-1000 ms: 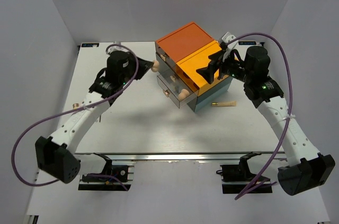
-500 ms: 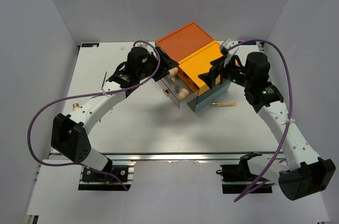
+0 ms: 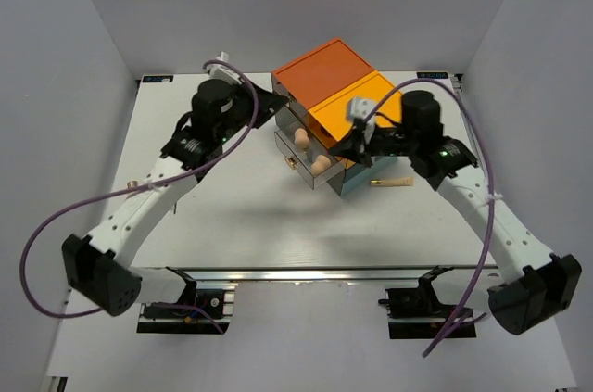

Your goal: Organize the makeup

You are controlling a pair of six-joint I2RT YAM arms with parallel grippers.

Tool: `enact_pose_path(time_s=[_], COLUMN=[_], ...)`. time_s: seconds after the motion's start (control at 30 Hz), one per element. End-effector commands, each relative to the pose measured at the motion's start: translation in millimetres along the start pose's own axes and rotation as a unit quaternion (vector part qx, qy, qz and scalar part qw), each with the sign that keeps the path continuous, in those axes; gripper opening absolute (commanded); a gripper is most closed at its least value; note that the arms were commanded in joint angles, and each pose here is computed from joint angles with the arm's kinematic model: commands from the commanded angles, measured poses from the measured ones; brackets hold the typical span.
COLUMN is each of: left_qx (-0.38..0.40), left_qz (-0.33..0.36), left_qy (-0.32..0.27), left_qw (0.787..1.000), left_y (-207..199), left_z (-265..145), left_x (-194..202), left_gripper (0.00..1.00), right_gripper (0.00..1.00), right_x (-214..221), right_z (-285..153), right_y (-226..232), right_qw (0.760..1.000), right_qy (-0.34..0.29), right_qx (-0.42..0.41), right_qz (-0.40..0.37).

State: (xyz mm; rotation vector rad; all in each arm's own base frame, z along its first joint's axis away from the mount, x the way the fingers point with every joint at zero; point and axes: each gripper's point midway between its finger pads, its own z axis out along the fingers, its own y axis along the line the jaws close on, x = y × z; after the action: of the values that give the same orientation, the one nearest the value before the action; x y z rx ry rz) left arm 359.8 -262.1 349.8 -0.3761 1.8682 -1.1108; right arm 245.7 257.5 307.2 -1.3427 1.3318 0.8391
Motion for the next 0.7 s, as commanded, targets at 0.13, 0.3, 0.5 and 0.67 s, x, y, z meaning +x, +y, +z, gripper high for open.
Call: enact_pose_path(time_s=[0.13,0.3,0.5,0.67], left_qx=[-0.12,-0.199,-0.2,-0.183], left_qz=[-0.018,-0.05,-0.085,-0.096], left_qy=[-0.122,-0.122,-0.095,-0.061], left_qw=[0.985,0.971,0.972,0.976], left_y=[60,134,161,171], left_z=[-57,-81,-83,-69], left_x=[-44,-14,19,41], left_gripper=[0.07,0.5,0.71,0.79], right_gripper=[0.0,0.0,0.0,0.0], right_x=[-19,15,60,69], right_z=[57,99,99,76], right_y=[49,53,5,-27], right_qw=[0.992,0.984,0.932,0.893], right_qy=[0.046,0.161,0.303,0.329], right_qx=[-0.06,0.026,0.188,0.287], right_qz=[-0.105,-0.07,-0.065,-0.108])
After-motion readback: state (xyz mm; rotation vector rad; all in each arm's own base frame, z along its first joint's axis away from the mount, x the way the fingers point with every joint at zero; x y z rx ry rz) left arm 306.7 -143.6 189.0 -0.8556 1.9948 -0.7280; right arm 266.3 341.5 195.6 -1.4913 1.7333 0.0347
